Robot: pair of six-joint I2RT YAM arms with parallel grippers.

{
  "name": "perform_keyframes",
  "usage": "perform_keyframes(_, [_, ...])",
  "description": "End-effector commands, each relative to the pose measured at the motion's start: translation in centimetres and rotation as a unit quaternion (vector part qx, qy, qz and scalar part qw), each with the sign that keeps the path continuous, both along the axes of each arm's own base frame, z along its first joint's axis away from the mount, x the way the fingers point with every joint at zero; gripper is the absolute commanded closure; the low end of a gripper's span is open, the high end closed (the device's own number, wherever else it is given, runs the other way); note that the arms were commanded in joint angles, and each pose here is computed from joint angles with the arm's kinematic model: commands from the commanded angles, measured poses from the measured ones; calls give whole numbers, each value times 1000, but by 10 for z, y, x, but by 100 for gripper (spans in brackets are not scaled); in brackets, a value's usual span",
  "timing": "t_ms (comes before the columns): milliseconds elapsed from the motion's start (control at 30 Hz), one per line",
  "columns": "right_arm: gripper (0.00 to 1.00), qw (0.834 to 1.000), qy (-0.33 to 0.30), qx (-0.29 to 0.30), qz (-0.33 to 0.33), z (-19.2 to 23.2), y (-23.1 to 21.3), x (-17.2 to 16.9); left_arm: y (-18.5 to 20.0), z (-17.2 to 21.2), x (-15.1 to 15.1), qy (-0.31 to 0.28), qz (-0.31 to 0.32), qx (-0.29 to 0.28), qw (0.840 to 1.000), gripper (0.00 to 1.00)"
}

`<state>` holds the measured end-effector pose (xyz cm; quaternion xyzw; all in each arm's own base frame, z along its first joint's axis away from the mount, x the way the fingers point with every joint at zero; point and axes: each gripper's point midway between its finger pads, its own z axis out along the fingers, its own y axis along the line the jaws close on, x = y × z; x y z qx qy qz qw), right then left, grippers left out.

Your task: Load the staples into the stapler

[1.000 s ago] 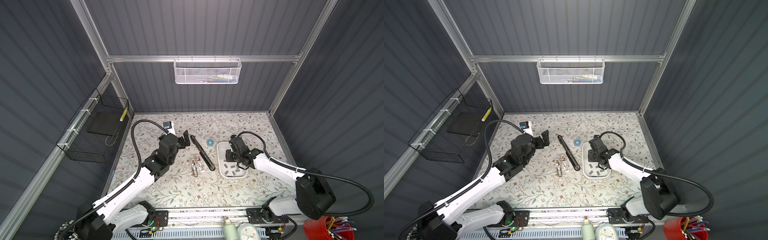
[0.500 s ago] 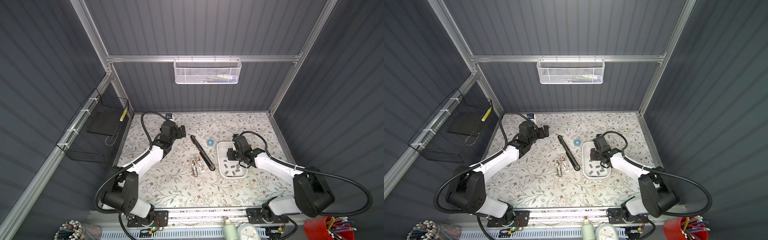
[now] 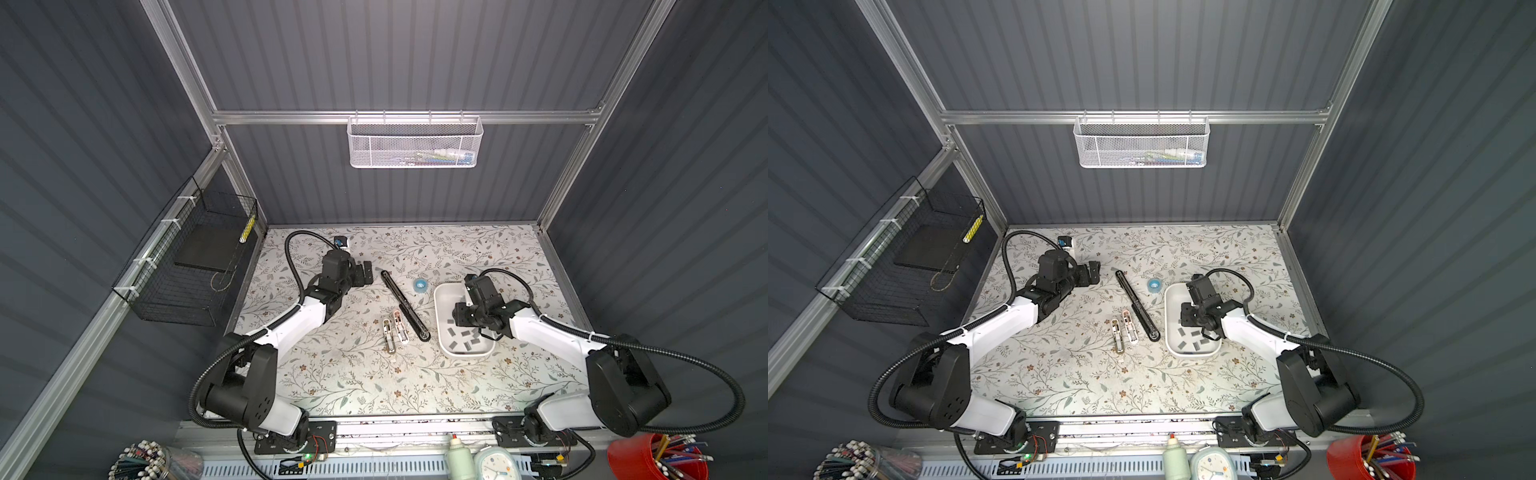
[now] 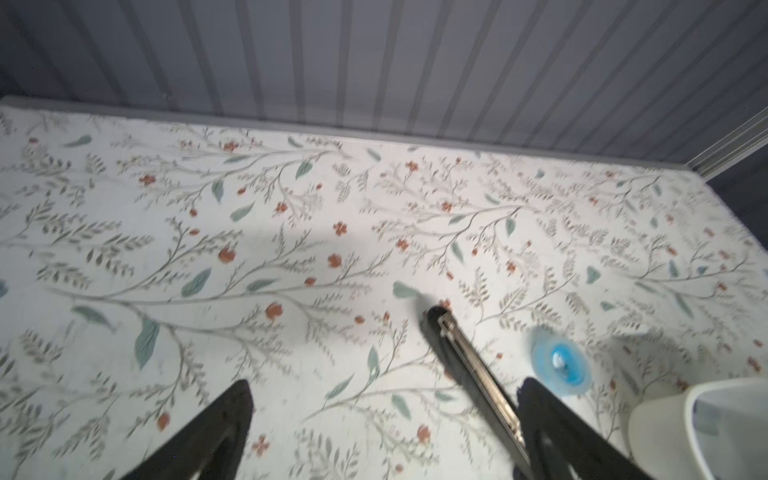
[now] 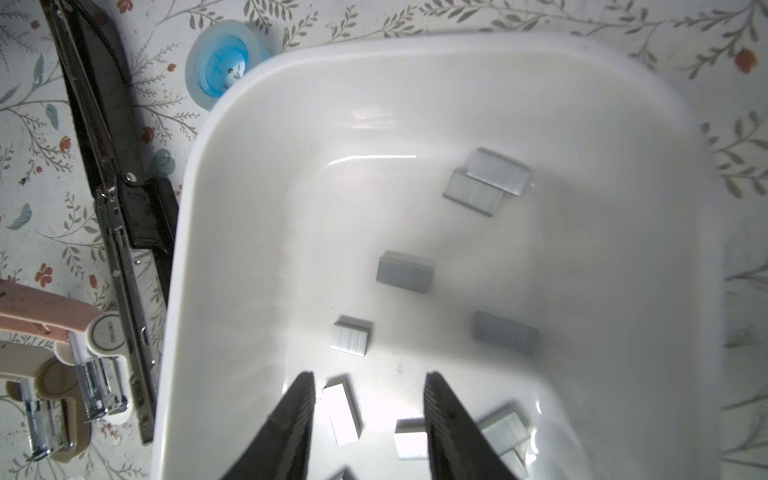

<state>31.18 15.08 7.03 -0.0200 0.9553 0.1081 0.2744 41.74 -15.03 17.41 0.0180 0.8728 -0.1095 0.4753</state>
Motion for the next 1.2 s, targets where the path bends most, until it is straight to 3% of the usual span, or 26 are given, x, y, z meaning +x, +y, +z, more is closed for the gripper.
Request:
perform_keyframes(0, [51,1000,-3,-7,-14,1,-2,10,12,13,-18,28,12,24,999,0])
perform_keyframes(100, [56,999,21,-27,-19,-3,1,24,16,2,-37,34,8,6,999,0])
perform_keyframes(300, [54,998,40,-36,-22,-6,3,42,23,9,-59,14,0,5,1000,0])
perform_keyframes(500, [53,995,86,-55,-13,-29,5,47,17,8,-56,23,-25,23,999,0])
perform_keyframes(1167, [44,991,119,-65,-7,-49,6,45,21,16,-52,-1,-21,36,999,0])
